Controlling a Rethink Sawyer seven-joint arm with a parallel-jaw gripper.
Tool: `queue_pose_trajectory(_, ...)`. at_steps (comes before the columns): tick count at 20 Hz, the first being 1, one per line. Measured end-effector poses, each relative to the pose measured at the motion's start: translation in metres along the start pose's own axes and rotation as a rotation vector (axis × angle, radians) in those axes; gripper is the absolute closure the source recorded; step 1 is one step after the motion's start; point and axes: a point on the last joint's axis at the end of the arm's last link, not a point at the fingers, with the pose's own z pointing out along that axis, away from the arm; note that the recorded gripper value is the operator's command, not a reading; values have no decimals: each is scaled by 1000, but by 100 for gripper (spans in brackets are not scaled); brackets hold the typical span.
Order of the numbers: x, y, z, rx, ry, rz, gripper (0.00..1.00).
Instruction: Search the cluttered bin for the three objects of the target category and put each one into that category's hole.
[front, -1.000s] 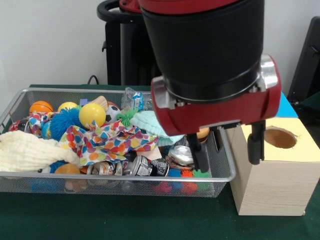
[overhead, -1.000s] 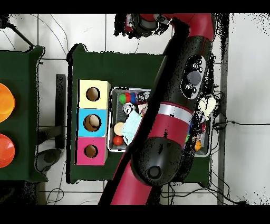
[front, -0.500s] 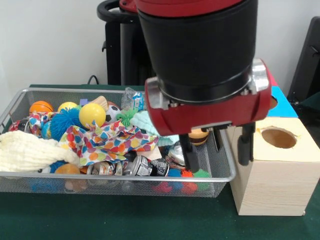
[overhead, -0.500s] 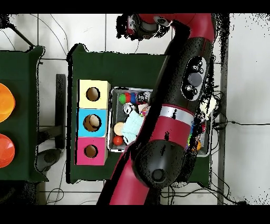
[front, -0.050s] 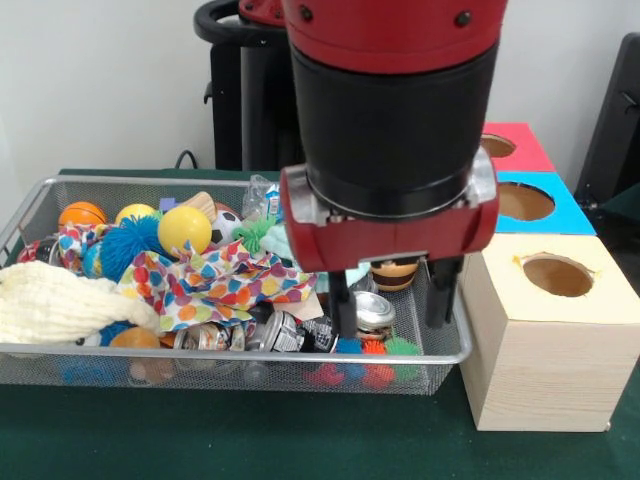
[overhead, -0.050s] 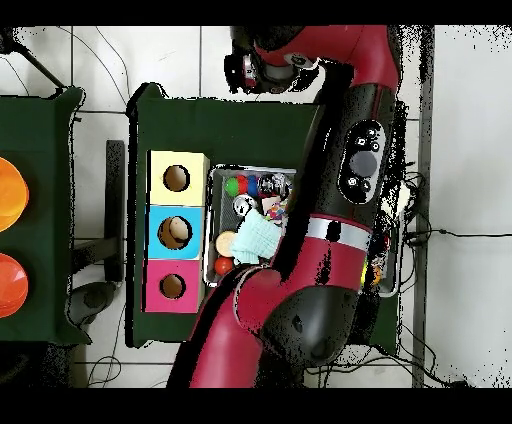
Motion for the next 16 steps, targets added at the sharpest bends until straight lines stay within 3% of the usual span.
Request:
queue_pose_trajectory(2, 5, 3, 3, 28, -1, -16, 0)
queue_pose_trajectory(6, 12, 6, -3, 48, -12, -12, 0)
queue_pose_trajectory(10, 21, 6, -23, 41, -52, 41, 0)
queue_pose_trajectory(12, 32, 2, -42, 32, -106, 98, 0)
queue_pose_trajectory(16, 42, -2, -58, 28, -153, 139, 0)
